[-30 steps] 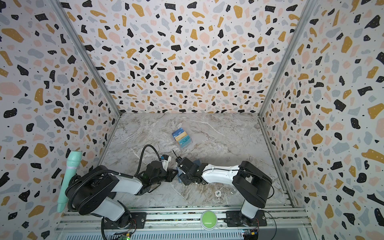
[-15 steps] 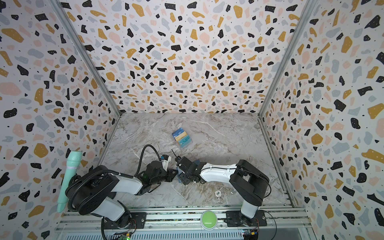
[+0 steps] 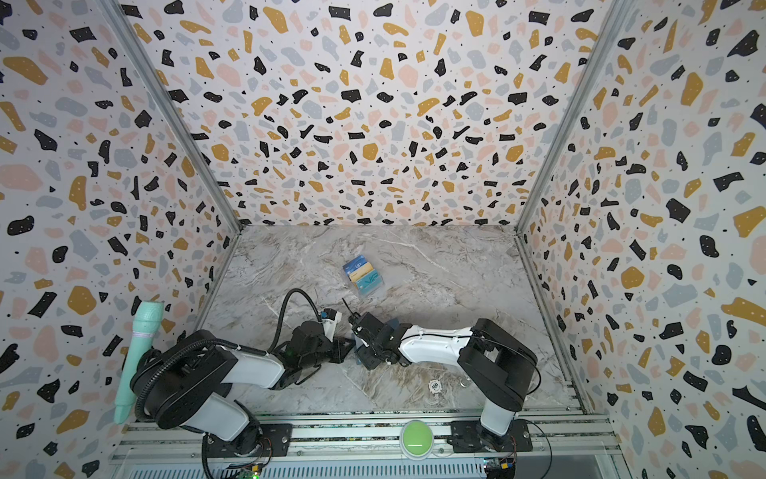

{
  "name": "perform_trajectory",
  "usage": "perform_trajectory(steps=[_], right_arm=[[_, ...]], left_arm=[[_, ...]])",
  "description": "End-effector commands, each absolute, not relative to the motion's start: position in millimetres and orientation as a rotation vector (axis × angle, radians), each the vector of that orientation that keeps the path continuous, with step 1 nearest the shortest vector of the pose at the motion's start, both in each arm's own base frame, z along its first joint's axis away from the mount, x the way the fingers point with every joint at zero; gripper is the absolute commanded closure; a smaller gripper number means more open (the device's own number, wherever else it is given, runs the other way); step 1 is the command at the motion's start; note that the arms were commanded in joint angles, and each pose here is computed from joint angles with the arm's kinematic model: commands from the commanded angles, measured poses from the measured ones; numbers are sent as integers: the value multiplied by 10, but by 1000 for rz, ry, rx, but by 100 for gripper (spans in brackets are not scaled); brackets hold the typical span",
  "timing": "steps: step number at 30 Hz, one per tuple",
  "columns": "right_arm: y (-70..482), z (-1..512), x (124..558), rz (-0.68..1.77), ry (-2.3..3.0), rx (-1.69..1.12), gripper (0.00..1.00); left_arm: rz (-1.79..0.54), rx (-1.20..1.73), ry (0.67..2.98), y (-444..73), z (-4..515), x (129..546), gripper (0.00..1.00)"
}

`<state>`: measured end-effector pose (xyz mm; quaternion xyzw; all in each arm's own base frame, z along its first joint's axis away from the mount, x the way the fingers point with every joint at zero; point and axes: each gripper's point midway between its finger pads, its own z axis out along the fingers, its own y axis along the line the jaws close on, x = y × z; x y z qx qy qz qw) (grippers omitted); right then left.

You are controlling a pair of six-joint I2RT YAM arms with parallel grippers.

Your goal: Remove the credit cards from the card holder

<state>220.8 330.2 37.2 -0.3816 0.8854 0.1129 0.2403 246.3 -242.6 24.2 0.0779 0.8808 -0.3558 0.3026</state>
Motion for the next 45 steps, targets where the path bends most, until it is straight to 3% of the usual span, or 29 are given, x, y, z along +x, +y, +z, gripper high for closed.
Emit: perform_trajectory(steps=[1, 17, 39, 45], right_arm=[[3161, 421, 2249, 260, 2440, -1004, 36], [2747, 401, 2428, -76, 2458, -960, 39], [2376, 599, 2570, -87, 2479, -761, 49], [2332, 902, 2614, -54, 2431, -673, 53]], left_arm=[[-902, 221, 2374, -2353, 135, 2390, 90], [-891, 226, 2373, -2352, 162, 2404, 90], [-888, 234, 2368, -2348, 196, 2403, 91], [-891, 235, 2365, -2352, 205, 2402, 91]])
